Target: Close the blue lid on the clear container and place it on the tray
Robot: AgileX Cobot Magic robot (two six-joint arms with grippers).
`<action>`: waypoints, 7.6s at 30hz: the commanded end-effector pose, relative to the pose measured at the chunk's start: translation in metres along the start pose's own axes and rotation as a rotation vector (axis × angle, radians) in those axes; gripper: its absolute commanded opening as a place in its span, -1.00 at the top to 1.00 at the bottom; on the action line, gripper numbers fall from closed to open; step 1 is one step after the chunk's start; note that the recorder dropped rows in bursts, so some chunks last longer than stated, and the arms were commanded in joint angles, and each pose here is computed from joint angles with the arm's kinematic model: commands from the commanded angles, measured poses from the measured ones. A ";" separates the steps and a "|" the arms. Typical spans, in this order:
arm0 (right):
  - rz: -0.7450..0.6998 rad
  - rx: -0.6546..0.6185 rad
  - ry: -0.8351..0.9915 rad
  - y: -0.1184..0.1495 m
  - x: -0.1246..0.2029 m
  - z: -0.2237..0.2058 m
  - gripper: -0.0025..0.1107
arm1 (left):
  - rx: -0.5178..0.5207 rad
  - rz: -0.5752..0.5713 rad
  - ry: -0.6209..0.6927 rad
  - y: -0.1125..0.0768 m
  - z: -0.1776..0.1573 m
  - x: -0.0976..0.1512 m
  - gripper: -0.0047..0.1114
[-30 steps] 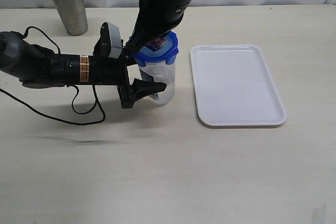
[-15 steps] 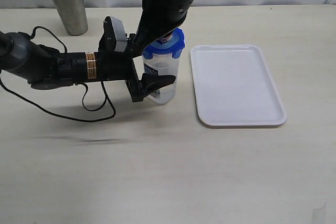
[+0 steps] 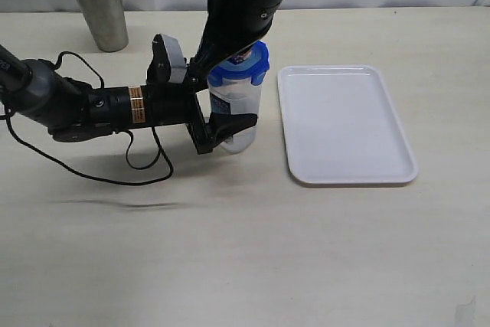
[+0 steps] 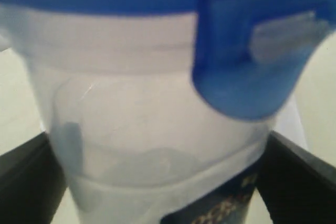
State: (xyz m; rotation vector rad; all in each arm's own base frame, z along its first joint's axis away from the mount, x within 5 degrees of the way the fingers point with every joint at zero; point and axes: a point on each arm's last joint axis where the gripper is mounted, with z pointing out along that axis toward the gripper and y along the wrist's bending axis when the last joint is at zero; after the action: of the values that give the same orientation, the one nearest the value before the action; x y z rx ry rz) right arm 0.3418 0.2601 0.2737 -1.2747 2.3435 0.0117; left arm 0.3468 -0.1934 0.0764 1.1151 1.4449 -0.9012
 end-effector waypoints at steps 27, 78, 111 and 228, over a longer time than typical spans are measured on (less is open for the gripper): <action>-0.117 -0.078 -0.064 0.002 -0.005 -0.066 0.70 | 0.118 0.389 0.222 -0.004 -0.007 -0.018 0.92; -0.561 -0.360 0.157 0.033 0.036 0.012 0.39 | 0.245 0.572 0.048 -0.017 -0.008 -0.034 0.92; -0.620 -0.323 0.254 0.043 0.043 0.028 0.48 | 0.217 0.528 0.000 -0.016 -0.007 -0.039 0.92; 0.452 0.417 -1.385 0.087 0.304 -0.222 0.88 | -0.055 -0.068 -0.117 0.007 -0.003 -0.036 0.92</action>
State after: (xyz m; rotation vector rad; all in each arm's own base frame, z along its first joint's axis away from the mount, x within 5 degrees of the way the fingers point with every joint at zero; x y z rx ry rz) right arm 0.0457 0.0193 0.3317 -0.2291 1.2180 0.4038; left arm 0.3521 -0.1932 0.1012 0.9993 1.4684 -0.9230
